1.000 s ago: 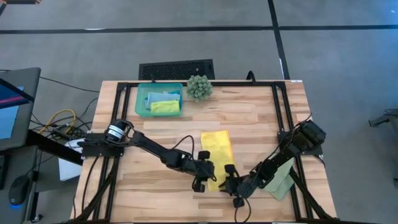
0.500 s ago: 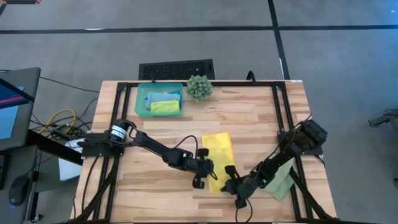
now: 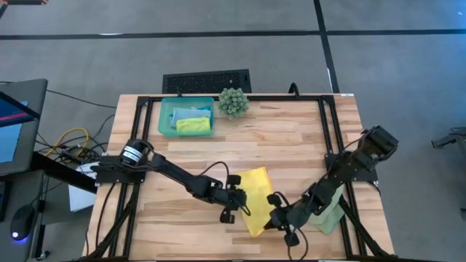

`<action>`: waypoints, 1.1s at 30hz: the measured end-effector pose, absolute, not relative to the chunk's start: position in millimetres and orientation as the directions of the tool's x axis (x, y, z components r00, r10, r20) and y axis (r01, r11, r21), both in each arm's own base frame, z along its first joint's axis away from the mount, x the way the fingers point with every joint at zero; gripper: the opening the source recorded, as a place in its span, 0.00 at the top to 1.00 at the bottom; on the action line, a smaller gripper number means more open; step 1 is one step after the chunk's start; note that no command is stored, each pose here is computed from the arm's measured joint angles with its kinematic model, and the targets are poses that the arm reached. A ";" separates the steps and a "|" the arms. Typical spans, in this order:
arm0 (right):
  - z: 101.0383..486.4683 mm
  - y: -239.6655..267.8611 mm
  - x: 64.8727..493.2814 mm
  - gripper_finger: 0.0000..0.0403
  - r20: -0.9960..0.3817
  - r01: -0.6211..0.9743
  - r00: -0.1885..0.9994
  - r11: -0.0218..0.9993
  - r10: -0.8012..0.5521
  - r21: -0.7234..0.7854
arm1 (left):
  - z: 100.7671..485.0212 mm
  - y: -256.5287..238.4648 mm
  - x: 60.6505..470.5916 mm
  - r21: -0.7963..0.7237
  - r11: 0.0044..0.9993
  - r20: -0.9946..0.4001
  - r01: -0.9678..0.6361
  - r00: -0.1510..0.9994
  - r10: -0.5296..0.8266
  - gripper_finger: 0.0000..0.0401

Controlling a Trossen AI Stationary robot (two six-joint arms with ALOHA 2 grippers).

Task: Fold microfiber towels
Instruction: Fold the yellow microfiber cloth

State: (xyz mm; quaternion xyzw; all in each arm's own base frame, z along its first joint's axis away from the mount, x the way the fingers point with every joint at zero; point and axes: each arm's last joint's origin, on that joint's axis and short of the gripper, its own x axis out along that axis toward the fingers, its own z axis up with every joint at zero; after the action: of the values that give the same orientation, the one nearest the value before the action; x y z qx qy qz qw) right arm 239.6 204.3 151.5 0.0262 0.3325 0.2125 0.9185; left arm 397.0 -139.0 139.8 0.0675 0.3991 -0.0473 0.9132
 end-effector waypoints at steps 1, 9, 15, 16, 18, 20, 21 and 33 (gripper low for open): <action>152.6 203.5 240.1 0.97 -0.595 -0.370 0.693 0.910 0.406 0.190 | 134.5 -138.3 395.0 0.097 0.985 -0.749 0.144 0.662 -0.023 0.89; 155.5 185.3 251.3 0.99 -0.605 -0.310 0.713 0.934 0.353 0.179 | 110.7 -145.2 400.0 0.060 0.986 -0.719 0.156 0.692 -0.066 0.89; 154.1 157.1 267.5 0.97 -0.630 -0.224 0.721 0.957 0.290 0.184 | 135.3 -153.4 388.8 0.133 0.979 -0.708 0.155 0.706 -0.016 0.89; 154.7 151.5 268.8 0.97 -0.641 -0.213 0.713 0.959 0.283 0.187 | 143.2 -153.1 385.1 0.158 0.977 -0.710 0.142 0.704 0.013 0.89; 154.9 141.1 273.4 0.98 -0.651 -0.182 0.712 0.965 0.263 0.190 | 152.9 -151.5 377.1 0.219 0.970 -0.723 0.107 0.685 0.088 0.89; 156.1 129.2 273.3 0.99 -0.679 -0.153 0.698 0.974 0.226 0.167 | 155.6 -146.3 369.8 0.283 0.957 -0.744 0.066 0.645 0.175 0.89; 158.8 124.0 275.2 0.99 -0.672 -0.142 0.708 0.976 0.216 0.165 | 154.9 -144.2 367.1 0.309 0.950 -0.752 0.053 0.625 0.210 0.89; 155.1 61.4 296.7 0.98 -0.683 -0.050 0.712 0.983 0.160 0.177 | 110.1 -117.7 346.0 0.292 0.954 -0.713 -0.065 0.650 0.263 0.89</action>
State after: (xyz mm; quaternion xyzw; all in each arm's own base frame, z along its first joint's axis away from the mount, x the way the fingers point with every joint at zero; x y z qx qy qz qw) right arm 296.7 61.4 155.1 0.0730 0.3749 0.0568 0.9225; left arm 346.0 -117.7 110.1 0.1210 0.4083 0.0912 0.9002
